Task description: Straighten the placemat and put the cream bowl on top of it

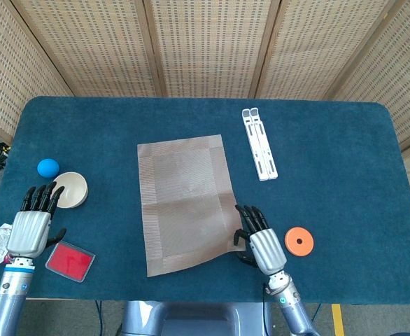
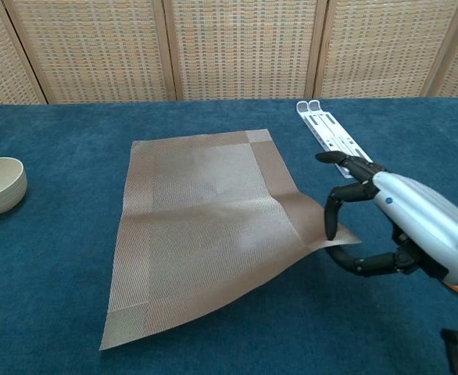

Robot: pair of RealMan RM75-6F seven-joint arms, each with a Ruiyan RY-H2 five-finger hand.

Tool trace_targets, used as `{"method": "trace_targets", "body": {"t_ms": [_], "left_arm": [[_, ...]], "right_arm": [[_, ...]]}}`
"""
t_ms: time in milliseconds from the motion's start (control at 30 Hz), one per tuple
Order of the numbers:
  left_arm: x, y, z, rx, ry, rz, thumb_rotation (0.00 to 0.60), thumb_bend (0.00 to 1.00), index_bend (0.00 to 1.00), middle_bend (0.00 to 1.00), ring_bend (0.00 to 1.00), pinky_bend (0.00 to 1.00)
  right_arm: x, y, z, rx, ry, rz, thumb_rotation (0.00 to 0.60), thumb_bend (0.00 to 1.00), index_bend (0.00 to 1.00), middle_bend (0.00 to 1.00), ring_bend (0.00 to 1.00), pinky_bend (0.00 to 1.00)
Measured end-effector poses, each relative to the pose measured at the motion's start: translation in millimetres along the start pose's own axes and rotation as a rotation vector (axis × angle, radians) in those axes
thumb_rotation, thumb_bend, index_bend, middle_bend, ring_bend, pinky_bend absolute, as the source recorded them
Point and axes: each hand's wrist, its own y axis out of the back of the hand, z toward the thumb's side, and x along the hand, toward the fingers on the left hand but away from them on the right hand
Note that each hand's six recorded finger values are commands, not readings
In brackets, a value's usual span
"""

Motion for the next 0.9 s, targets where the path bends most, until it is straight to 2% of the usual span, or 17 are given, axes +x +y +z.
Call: {"method": "trace_targets", "body": {"t_ms": [200, 467, 667, 900], "left_arm": [[-0.4, -0.6, 1.7, 0.005, -0.004, -0.001, 0.600, 0.23, 0.04, 0.00, 0.00, 0.00], [0.1, -2.2, 2.5, 0.010, -0.003, -0.005, 0.600, 0.23, 0.04, 0.00, 0.00, 0.00], [-0.1, -3.2, 3.8, 0.016, -0.007, -0.008, 0.600, 0.23, 0.04, 0.00, 0.00, 0.00], [0.2, -4.1, 5.9, 0.019, -0.013, -0.007, 0.600, 0.23, 0.04, 0.00, 0.00, 0.00]], "right_arm": [[5.9, 31.6, -31.6, 0.069, -0.060, -0.040, 0.600, 0.54, 0.69, 0.13, 0.00, 0.00], [8.0, 66.8, -92.6, 0.151, -0.199, -0.069, 0.600, 0.54, 0.69, 0.13, 0.00, 0.00], [-1.7, 86.6, -130.3, 0.208, -0.287, -0.066, 0.600, 0.54, 0.69, 0.13, 0.00, 0.00], [-21.8, 113.8, -155.6, 0.279, -0.344, -0.082, 0.600, 0.53, 0.66, 0.10, 0.00, 0.00]]}}
